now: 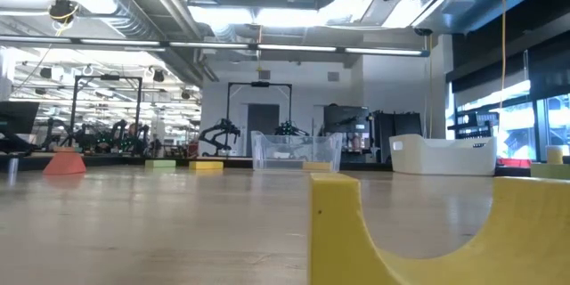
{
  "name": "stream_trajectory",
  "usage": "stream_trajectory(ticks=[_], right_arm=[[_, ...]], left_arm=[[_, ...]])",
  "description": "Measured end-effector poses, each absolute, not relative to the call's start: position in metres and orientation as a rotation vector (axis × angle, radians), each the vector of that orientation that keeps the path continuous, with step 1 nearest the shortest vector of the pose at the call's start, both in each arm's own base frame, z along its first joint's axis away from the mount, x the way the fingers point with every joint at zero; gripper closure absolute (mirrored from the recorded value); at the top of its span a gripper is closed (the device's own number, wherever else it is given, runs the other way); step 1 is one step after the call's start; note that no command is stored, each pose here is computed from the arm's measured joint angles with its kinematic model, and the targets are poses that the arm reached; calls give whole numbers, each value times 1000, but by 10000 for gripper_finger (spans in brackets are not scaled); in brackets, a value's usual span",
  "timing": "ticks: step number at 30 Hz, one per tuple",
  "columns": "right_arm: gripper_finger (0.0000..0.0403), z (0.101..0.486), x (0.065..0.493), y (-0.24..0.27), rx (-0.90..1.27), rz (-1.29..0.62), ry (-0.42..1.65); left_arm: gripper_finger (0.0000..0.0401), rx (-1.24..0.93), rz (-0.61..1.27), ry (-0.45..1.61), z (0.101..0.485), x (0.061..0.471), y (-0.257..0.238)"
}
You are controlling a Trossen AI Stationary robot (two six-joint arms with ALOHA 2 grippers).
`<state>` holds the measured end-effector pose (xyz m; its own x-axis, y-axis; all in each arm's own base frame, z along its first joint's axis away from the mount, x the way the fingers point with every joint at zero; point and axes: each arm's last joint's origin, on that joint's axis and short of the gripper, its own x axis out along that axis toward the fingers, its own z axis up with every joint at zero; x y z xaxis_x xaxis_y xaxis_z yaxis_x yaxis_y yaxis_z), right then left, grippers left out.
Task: Sort & place blocks by color
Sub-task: Put the bottom left green block into the black bin
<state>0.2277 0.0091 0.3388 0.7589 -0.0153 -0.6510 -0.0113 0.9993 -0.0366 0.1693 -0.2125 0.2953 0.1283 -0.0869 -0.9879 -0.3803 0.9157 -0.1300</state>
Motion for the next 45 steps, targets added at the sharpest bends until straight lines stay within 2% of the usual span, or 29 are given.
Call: stream_trajectory(ticks=[7,14,29,32,38,45], right_arm=[[260,340,229,9,-38,-2,691],[260,340,229,9,-34,-3,689],[260,340,229,9,-12,-9,689],[260,340,229,9,-12,-9,689],[260,340,229,9,-12,-9,689],[260,340,229,9,-9,-10,689]], left_arm=[[281,-363,284,1474,270,149,-228],[281,-504,224,1383,241,149,-244],[281,-534,256,1388,192,142,-235],[281,-543,248,1385,187,141,-234],[244,-550,244,1383,186,141,-234],[237,-622,165,1405,188,144,-242]])
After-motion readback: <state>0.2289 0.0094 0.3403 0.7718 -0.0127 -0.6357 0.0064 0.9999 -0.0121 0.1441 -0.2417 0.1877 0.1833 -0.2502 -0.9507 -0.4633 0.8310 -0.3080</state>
